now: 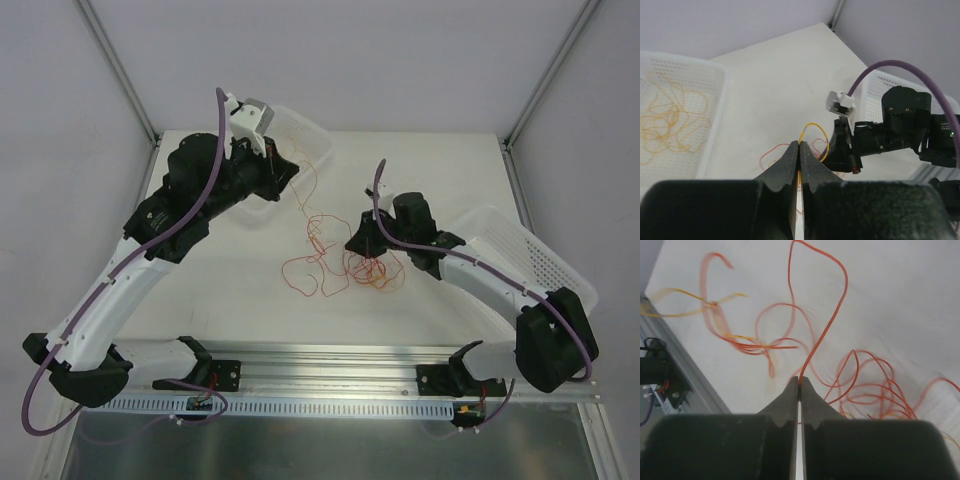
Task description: Untangle the cables
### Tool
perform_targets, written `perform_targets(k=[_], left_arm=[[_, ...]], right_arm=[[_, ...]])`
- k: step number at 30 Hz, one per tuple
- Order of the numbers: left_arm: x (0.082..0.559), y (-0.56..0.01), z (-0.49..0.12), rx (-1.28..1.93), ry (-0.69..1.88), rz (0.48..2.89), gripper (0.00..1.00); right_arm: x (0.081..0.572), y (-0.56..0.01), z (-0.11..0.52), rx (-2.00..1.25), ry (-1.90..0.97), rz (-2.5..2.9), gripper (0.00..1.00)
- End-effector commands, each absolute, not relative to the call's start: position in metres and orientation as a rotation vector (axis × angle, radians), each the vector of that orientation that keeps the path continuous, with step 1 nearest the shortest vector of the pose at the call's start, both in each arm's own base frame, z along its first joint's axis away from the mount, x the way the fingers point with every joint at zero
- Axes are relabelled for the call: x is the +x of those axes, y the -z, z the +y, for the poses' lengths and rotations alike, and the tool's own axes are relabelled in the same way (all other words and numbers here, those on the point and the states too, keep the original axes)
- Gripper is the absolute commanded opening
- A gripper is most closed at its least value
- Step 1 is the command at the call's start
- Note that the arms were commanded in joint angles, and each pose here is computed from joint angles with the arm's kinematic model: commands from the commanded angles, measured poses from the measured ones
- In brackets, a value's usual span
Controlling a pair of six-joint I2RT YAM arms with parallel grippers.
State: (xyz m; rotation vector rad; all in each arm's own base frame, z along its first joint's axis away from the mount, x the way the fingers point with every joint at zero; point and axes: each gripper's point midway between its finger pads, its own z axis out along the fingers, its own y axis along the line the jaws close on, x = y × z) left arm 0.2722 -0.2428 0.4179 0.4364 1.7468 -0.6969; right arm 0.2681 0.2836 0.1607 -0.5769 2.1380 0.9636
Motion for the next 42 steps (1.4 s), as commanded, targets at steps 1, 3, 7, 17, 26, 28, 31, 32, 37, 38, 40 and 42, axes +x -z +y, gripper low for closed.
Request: perform_targets(k=[1, 3, 7, 17, 26, 28, 31, 32, 37, 38, 40, 42], left_arm=[[0.271, -0.466, -0.207, 0.380, 0.543, 1.601, 0.00], [0.275, -0.471, -0.193, 0.363, 0.461, 1.593, 0.00], [0.281, -0.478, -0.163, 0.318, 0.311, 1.582, 0.00], [0.288, -0.509, -0.086, 0.186, -0.110, 1.530, 0.00], [0.283, -0.485, -0.157, 0.405, 0.234, 1.546, 0.00], [0.280, -0.488, -0.166, 0.408, 0.304, 1.541, 0.00], [0.271, -0.490, -0.193, 0.455, 0.469, 1.543, 0.00], [0.270, -0.489, -0.199, 0.470, 0.499, 1.545, 0.00], [0.267, -0.482, -0.232, 0.493, 0.662, 1.583, 0.00], [0.266, -0.482, -0.235, 0.498, 0.676, 1.584, 0.00], [0.267, -0.483, -0.239, 0.492, 0.694, 1.586, 0.00], [0.267, -0.485, -0.241, 0.483, 0.706, 1.583, 0.00]], right_arm=[[0.282, -0.142, 0.249, -0.436, -0.913, 2.188, 0.01], [0.287, -0.130, 0.228, -0.363, -0.854, 2.240, 0.00], [0.291, -0.106, 0.196, -0.226, -0.743, 2.368, 0.01], [0.284, -0.082, 0.161, 0.026, -0.595, 2.556, 0.01], [0.297, -0.106, 0.171, -0.049, -0.602, 2.511, 0.07], [0.296, -0.113, 0.179, -0.092, -0.642, 2.485, 0.17], [0.293, -0.132, 0.200, -0.218, -0.739, 2.396, 0.39], [0.295, -0.140, 0.207, -0.258, -0.763, 2.355, 0.51], [0.284, -0.170, 0.244, -0.443, -0.867, 2.211, 0.73], [0.281, -0.179, 0.255, -0.471, -0.916, 2.157, 0.75], [0.280, -0.186, 0.264, -0.479, -0.949, 2.113, 0.80], [0.278, -0.196, 0.278, -0.489, -0.999, 2.049, 0.84]])
